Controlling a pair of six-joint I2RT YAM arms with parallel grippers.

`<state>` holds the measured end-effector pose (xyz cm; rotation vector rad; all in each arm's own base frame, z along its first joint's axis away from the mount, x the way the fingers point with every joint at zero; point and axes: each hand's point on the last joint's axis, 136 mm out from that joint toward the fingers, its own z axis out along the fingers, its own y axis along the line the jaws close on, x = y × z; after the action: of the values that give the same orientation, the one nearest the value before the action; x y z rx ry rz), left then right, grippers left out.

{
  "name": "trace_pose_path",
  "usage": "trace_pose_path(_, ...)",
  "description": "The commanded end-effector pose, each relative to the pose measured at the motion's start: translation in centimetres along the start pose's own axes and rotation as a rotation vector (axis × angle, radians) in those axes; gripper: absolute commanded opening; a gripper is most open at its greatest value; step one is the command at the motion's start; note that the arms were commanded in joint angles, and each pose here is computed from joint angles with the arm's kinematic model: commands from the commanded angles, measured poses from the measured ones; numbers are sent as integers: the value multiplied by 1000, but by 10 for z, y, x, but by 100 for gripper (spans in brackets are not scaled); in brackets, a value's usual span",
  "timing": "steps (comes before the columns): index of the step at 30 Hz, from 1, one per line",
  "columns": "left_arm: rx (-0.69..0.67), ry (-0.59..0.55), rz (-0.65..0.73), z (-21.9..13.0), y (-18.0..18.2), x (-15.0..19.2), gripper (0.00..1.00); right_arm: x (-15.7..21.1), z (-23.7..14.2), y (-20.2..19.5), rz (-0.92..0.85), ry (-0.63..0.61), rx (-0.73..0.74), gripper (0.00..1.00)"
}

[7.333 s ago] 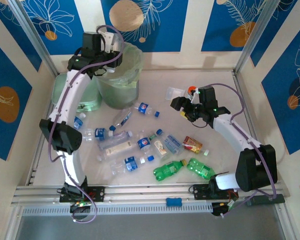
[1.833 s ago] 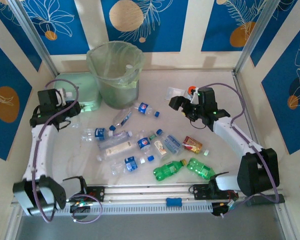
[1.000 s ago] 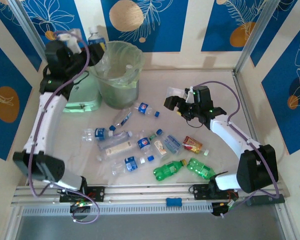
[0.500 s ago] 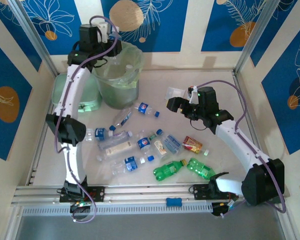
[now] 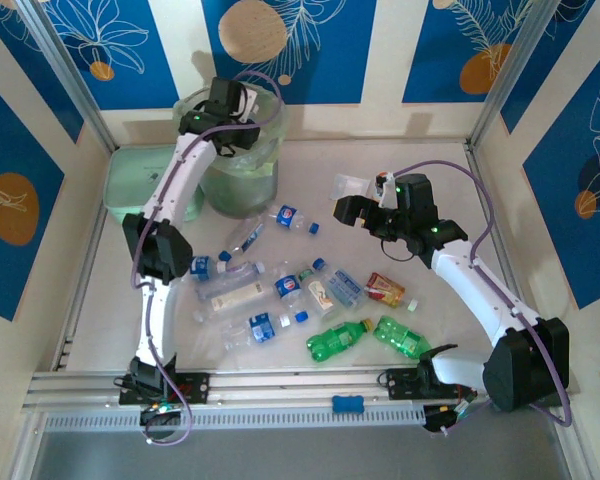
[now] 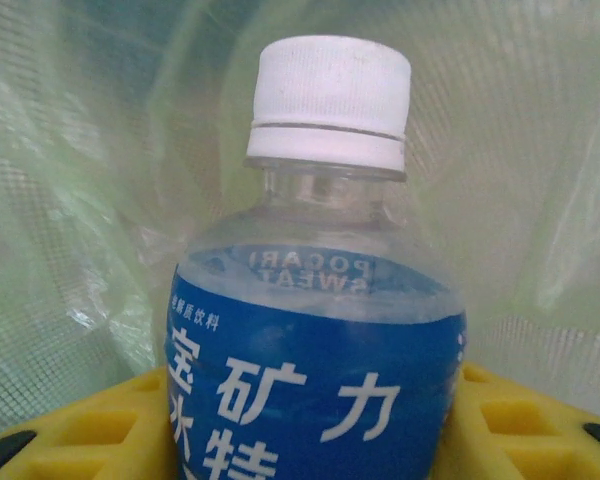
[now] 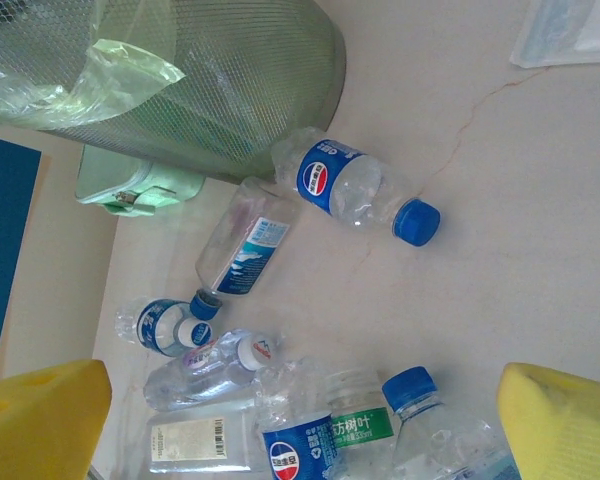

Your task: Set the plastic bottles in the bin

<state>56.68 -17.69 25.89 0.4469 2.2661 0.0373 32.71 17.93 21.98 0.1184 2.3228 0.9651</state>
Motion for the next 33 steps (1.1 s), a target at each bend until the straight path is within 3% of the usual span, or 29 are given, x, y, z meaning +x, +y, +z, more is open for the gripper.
trace_pose_path(1, -72, 13, 82, -2, 4, -1, 51, 1, -4, 3, -26, 3, -15, 99)
trace_pose_path(7, -86, 6, 89, -2, 3, -3, 55, 3, -5, 2, -28, 2, -8, 99)
trace_pose_path(15, -69, -36, 50, -18, 2, -15, 79, 1, -6, -1, -22, -7, 7, 99)
trace_pose_path(25, 51, -211, -36, -97, -14, -58, 93, 1, -10, -17, -6, 13, 118, 99)
trace_pose_path(33, 172, -359, -15, -168, -62, -57, 100, 17, -22, -44, 101, 67, 275, 100)
